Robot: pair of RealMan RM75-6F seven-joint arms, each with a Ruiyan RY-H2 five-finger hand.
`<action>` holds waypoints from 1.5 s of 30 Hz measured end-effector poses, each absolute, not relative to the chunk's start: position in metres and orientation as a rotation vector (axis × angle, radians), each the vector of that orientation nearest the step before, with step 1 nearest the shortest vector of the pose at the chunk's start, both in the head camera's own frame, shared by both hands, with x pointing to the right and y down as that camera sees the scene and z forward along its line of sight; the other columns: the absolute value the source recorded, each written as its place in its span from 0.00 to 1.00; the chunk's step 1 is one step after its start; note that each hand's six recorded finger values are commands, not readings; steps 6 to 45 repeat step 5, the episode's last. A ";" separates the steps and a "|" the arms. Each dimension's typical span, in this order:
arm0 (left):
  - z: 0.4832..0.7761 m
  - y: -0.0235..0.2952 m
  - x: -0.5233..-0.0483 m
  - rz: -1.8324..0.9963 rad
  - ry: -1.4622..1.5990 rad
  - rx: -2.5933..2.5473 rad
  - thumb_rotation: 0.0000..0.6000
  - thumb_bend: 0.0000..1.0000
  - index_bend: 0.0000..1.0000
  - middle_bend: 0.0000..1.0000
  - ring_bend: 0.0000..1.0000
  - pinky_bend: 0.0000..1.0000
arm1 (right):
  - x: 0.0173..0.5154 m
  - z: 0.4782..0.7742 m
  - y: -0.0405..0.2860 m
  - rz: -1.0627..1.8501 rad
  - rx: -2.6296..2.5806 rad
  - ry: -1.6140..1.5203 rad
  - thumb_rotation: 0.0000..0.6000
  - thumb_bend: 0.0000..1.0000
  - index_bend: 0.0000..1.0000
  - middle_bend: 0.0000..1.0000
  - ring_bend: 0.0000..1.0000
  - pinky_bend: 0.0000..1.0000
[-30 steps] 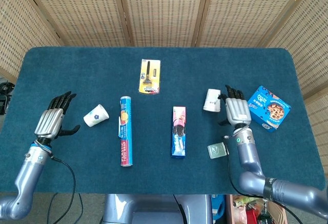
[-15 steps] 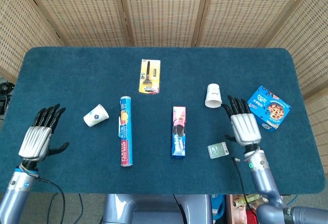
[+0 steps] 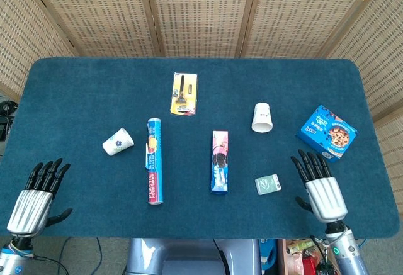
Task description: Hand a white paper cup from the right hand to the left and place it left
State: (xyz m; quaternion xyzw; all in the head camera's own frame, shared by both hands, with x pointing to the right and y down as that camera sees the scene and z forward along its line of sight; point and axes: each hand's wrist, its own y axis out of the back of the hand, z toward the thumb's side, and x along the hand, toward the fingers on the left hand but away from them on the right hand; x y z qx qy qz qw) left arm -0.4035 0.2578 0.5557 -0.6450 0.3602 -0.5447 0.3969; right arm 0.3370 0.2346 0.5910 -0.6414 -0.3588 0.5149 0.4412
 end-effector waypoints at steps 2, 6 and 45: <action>0.552 0.262 -0.404 -1.378 0.926 -1.631 1.00 0.14 0.00 0.00 0.00 0.00 | 0.338 0.588 0.243 1.271 -1.601 -0.893 1.00 0.11 0.03 0.00 0.00 0.00; 0.551 0.267 -0.404 -1.386 0.929 -1.633 1.00 0.14 0.00 0.00 0.00 0.00 | 0.338 0.586 0.250 1.266 -1.620 -0.890 1.00 0.11 0.03 0.00 0.00 0.00; 0.551 0.267 -0.404 -1.386 0.929 -1.633 1.00 0.14 0.00 0.00 0.00 0.00 | 0.338 0.586 0.250 1.266 -1.620 -0.890 1.00 0.11 0.03 0.00 0.00 0.00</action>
